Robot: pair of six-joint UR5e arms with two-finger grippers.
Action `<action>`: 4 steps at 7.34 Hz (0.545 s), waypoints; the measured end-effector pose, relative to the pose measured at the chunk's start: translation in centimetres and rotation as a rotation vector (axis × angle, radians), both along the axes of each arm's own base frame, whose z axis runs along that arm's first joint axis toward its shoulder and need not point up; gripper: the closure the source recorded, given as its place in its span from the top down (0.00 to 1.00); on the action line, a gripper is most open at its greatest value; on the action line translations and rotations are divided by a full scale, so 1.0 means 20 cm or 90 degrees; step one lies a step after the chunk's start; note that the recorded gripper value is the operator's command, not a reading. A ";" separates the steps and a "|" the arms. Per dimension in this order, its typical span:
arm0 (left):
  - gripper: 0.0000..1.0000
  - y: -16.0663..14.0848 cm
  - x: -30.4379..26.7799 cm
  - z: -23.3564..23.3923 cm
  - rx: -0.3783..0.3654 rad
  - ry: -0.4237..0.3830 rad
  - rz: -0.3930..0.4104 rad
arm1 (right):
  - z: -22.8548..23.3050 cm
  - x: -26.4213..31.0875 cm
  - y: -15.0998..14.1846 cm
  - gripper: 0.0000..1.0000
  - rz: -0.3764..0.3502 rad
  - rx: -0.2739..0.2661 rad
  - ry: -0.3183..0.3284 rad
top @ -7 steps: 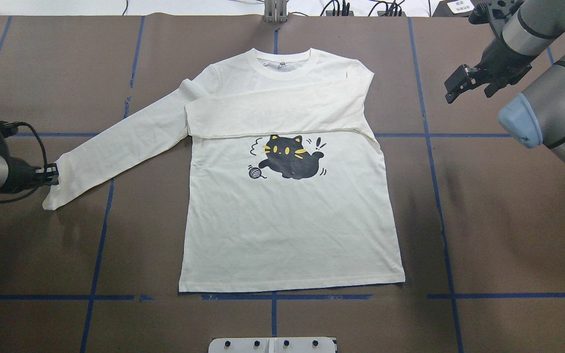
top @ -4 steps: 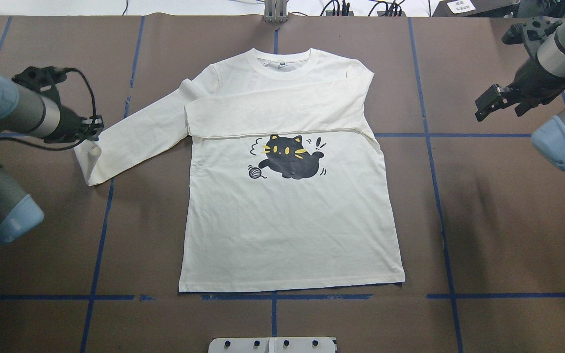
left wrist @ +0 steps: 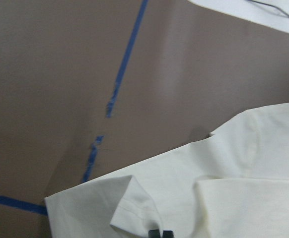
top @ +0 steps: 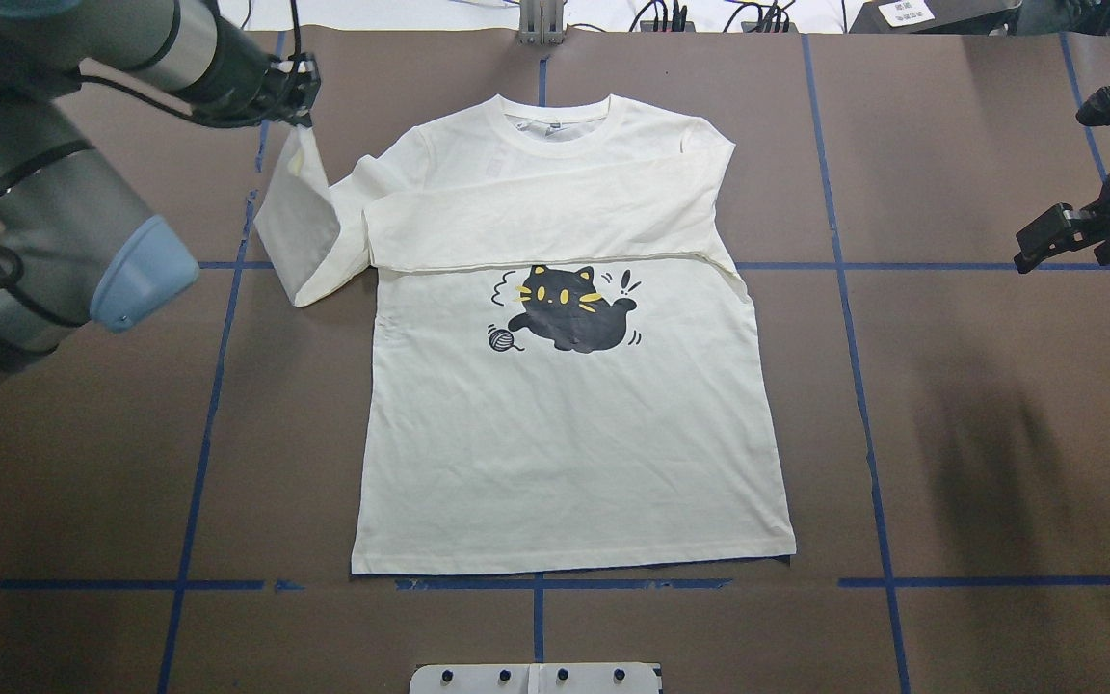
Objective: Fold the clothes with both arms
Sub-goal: 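Fold the held sleeve across the shirt toward the collar with the left gripper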
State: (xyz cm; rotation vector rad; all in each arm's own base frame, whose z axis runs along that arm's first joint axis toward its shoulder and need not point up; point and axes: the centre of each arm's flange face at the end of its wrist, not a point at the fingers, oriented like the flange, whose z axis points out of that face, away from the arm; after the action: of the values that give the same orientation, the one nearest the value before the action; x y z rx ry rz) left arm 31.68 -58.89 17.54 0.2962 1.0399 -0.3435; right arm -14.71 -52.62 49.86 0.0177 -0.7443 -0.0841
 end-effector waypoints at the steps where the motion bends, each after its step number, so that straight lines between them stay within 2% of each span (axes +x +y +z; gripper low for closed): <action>1: 0.00 -0.04 0.04 -0.29 0.009 0.038 0.001 | 0.02 0.02 0.01 1.00 0.003 -0.003 0.002; 3: 0.00 -0.13 0.27 -0.73 -0.035 0.109 0.005 | 0.03 0.04 0.01 1.00 0.006 -0.007 0.003; 4: 0.00 -0.12 0.45 -0.79 -0.058 0.135 0.015 | 0.03 0.04 0.01 1.00 0.007 -0.007 0.003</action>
State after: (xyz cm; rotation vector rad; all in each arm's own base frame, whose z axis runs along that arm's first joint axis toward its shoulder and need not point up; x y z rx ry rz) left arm 40.65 -61.38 1.77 0.1677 1.2310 -0.4065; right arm -13.95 -52.39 50.50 0.0114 -0.7400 -0.0697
